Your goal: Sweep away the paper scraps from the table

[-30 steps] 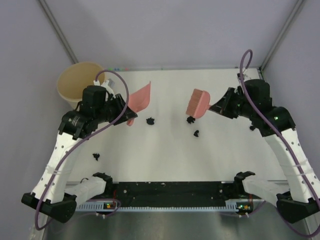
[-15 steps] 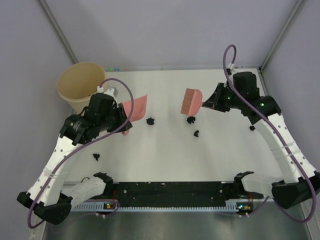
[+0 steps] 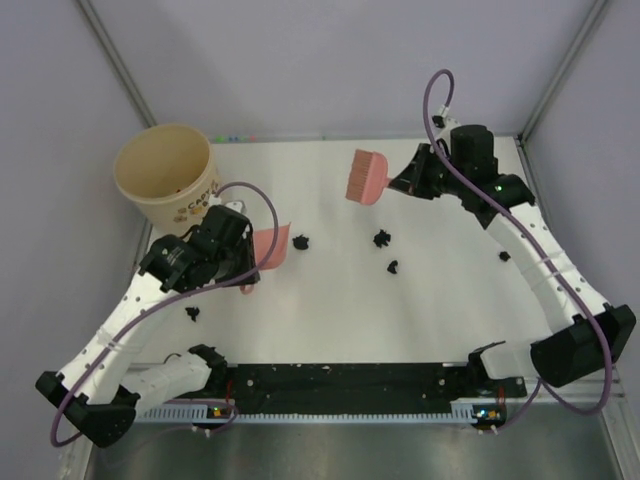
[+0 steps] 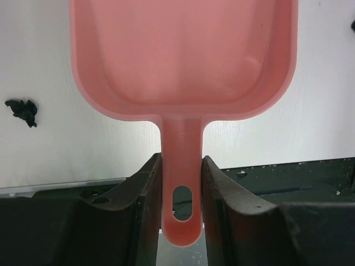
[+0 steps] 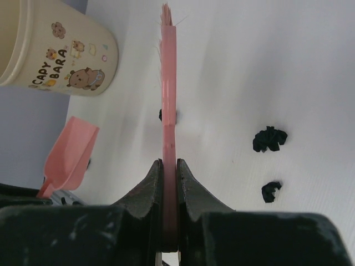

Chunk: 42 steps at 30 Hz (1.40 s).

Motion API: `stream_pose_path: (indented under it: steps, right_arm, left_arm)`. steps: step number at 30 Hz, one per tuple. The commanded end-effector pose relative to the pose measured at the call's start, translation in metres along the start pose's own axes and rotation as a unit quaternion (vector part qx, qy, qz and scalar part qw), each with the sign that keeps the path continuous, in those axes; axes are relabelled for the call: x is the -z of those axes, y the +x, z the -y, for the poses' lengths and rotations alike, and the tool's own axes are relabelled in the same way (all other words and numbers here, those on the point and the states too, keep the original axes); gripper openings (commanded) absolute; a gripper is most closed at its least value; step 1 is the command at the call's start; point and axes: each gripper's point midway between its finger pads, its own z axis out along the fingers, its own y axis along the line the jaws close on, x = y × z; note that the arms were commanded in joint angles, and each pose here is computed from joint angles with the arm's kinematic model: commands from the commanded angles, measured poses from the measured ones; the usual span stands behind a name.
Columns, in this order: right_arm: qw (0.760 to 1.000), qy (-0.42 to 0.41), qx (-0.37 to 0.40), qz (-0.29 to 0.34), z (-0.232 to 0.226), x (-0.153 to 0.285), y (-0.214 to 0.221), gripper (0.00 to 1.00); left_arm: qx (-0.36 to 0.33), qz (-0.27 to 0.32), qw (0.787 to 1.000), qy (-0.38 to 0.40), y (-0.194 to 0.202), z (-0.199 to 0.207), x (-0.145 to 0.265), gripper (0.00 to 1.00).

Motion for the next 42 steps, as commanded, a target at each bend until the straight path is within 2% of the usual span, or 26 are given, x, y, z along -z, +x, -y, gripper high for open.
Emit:
stream_pose_path:
  steps: [1,5,11,18,27,35,42]
  right_arm:
    - [0.998,-0.046,0.020,0.033,-0.014,-0.025,-0.025,0.00]
    - [0.996,-0.085,0.002,0.027,-0.021,-0.046,-0.023,0.00]
    - [0.995,-0.092,-0.023,-0.002,-0.013,-0.085,-0.010,0.00]
    - [0.994,-0.086,-0.009,-0.066,-0.018,-0.138,0.010,0.00]
    - [0.989,-0.086,0.022,-0.119,-0.019,-0.178,0.054,0.00]
    - [0.985,-0.101,0.061,-0.125,-0.007,-0.199,0.070,0.00]
    - [0.986,-0.098,0.084,-0.108,0.007,-0.210,0.087,0.00]
  left_arm:
    - [0.008,-0.001,1.000,-0.008,0.017,-0.006,-0.006,0.00]
    - [0.016,-0.006,1.000,-0.006,0.034,-0.008,-0.018,0.00]
    - [-0.004,-0.031,0.999,-0.017,0.057,-0.003,-0.045,0.00]
    - [-0.034,-0.044,0.998,0.018,0.066,0.028,-0.075,0.00]
    - [-0.076,-0.079,0.994,-0.010,0.080,0.023,-0.103,0.00]
    - [-0.093,-0.090,0.991,-0.042,0.084,0.014,-0.116,0.00]
    - [-0.079,-0.083,0.992,-0.055,0.087,0.011,-0.129,0.00]
